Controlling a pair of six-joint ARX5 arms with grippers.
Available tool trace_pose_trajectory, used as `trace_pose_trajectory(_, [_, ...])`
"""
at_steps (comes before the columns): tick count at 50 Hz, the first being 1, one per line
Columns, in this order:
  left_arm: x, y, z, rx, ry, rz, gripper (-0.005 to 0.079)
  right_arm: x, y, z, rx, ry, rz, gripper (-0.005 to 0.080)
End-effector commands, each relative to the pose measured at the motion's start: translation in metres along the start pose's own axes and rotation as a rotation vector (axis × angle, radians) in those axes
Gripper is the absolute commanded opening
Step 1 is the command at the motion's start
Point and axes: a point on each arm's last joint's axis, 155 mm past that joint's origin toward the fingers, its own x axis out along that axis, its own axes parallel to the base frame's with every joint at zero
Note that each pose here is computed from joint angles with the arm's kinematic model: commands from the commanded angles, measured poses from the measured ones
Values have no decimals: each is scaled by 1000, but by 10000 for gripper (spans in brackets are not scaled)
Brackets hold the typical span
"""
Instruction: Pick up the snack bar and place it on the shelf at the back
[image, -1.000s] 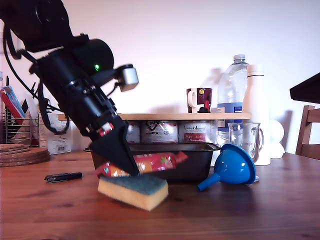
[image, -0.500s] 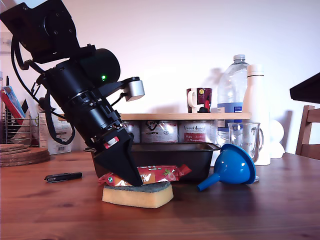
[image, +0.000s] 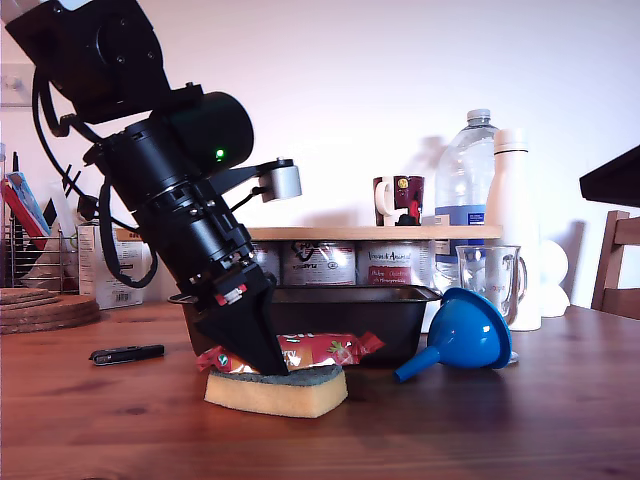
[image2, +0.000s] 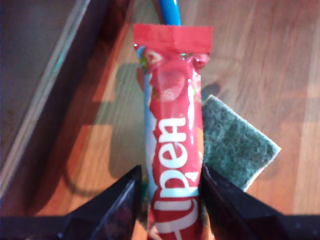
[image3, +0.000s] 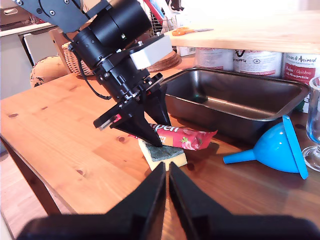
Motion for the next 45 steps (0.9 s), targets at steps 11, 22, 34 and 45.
trace_pose_trajectory(11, [-5, -7, 4, 14, -1, -10, 331, 1, 0, -4, -3, 2, 3, -13])
trace_pose_trajectory(22, [-7, -5, 5, 16, -1, 0, 321, 1, 0, -4, -3, 2, 3, -13])
trace_pose_trajectory(34, [-16, -3, 12, 21, -19, 18, 256, 1, 0, -4, -3, 2, 3, -13])
trace_pose_trajectory(45, [-19, -7, 12, 18, -20, 4, 140, 1, 0, -4, -3, 2, 3, -12])
